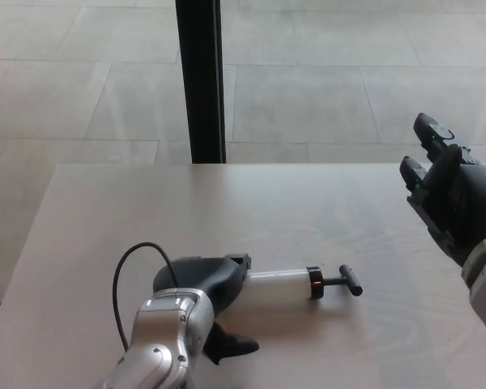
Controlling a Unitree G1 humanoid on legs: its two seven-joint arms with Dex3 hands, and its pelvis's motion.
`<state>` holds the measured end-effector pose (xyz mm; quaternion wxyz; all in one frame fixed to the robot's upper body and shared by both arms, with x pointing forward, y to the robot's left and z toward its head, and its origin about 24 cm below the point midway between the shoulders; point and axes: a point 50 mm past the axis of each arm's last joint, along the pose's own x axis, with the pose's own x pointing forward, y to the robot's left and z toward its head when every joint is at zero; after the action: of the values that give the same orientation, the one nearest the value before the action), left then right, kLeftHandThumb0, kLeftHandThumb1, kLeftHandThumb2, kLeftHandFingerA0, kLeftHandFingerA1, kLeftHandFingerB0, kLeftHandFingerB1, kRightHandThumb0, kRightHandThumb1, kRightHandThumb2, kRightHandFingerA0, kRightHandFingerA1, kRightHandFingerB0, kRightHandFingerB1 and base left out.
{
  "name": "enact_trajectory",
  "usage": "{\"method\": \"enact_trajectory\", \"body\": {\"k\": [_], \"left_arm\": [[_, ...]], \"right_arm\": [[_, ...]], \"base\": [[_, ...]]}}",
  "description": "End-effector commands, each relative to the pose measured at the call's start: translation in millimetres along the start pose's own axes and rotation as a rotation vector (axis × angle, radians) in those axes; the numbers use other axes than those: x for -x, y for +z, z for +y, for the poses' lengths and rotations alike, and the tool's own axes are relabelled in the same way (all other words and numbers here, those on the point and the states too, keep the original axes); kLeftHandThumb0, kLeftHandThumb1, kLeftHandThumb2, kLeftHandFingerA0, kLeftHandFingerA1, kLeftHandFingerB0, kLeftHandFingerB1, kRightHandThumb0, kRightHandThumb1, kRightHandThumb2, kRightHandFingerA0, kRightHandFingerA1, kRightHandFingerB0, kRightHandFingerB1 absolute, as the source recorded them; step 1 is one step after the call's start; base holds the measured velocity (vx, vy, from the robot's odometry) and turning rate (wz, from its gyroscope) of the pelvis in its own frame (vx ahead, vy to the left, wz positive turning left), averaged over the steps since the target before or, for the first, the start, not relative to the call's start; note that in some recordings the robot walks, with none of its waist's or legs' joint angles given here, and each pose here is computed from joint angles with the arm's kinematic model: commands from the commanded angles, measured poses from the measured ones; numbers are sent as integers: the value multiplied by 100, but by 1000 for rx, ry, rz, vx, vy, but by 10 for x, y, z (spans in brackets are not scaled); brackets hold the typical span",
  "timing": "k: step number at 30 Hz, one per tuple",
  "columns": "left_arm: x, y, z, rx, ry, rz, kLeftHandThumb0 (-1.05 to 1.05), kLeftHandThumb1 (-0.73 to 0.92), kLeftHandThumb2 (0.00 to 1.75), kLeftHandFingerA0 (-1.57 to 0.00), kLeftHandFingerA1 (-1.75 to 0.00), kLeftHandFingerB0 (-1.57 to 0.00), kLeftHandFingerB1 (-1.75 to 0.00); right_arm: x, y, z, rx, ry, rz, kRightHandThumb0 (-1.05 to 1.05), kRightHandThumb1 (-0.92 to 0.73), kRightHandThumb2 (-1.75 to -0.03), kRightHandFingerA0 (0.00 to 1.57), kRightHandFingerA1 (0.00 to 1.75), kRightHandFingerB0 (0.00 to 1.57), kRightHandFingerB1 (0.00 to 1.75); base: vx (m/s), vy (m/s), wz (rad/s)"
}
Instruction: The robot uses its left hand to lift the air pump kept on the middle of the desk and use the right hand to compress the handle
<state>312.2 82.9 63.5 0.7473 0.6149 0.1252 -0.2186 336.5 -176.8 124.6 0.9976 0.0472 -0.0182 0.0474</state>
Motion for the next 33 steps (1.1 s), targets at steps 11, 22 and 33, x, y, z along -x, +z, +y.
{"method": "enact_trajectory", "body": {"k": [11,22,33], "left_arm": [[255,-297,538,545,186,-299,-91,62,100,-1,-20,-9,-12],[1108,-1396,1709,1189,603,-601,-76,84,65,-14,-48,-20,-34],[2024,-2939,1201,1478,882,-259,-69,81,63,-18,-46,-20,-36]], "right_arm": [[55,23,-184,22,-62,36,-99,-92,-131,0,10,10,10],[306,149,-767,79,-135,-12,-85,-72,-108,5,42,10,37],[961,660,-1825,176,-421,-108,-78,-83,-65,12,46,18,31]], "base": [[0,0,0],[0,0,0],[0,0,0]]}}
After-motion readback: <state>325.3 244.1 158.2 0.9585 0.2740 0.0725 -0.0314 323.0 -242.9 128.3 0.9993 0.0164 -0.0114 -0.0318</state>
